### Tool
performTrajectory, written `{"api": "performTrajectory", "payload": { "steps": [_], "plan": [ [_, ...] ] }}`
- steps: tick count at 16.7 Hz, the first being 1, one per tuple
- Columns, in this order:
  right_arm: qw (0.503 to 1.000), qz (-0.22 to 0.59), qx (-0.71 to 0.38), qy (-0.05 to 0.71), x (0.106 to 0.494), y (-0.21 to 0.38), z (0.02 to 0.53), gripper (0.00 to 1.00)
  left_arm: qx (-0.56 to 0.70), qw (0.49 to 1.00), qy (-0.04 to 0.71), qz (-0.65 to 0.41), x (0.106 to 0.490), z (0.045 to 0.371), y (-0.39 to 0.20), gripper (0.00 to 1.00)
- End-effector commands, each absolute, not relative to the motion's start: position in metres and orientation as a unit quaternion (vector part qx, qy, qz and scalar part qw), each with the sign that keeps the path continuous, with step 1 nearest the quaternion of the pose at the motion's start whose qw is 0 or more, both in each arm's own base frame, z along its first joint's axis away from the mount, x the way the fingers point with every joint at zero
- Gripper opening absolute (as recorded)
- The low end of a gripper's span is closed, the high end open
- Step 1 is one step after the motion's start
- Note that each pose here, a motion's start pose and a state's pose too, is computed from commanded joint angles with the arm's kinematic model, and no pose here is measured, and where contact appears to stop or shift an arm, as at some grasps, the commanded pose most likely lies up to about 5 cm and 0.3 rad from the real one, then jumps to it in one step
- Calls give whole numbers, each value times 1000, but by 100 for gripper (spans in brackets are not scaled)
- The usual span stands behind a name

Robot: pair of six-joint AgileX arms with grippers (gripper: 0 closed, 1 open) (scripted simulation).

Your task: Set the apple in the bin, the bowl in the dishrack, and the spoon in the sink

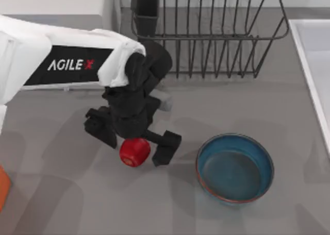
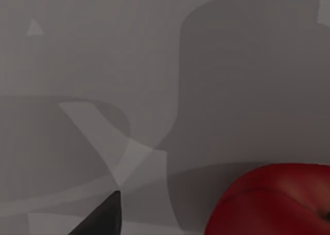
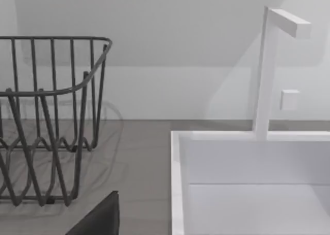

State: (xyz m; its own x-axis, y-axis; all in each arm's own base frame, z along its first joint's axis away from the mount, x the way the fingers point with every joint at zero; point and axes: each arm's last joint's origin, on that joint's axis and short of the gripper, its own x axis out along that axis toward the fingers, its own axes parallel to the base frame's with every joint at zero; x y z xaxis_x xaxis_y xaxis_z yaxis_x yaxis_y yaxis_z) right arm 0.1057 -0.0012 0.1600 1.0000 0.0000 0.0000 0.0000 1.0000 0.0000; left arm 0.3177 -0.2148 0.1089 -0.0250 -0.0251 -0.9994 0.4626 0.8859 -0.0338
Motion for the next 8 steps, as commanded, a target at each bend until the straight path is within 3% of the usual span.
{"api": "performTrajectory", "payload": {
  "steps": [1,8],
  "plan": [
    [1000,0,0,0,106,-1,160,100,158,680,693,-179,318,109,-215,100],
    [1000,0,0,0,106,-1,160,100,158,680,693,-179,318,109,-215,47]
  ]
}}
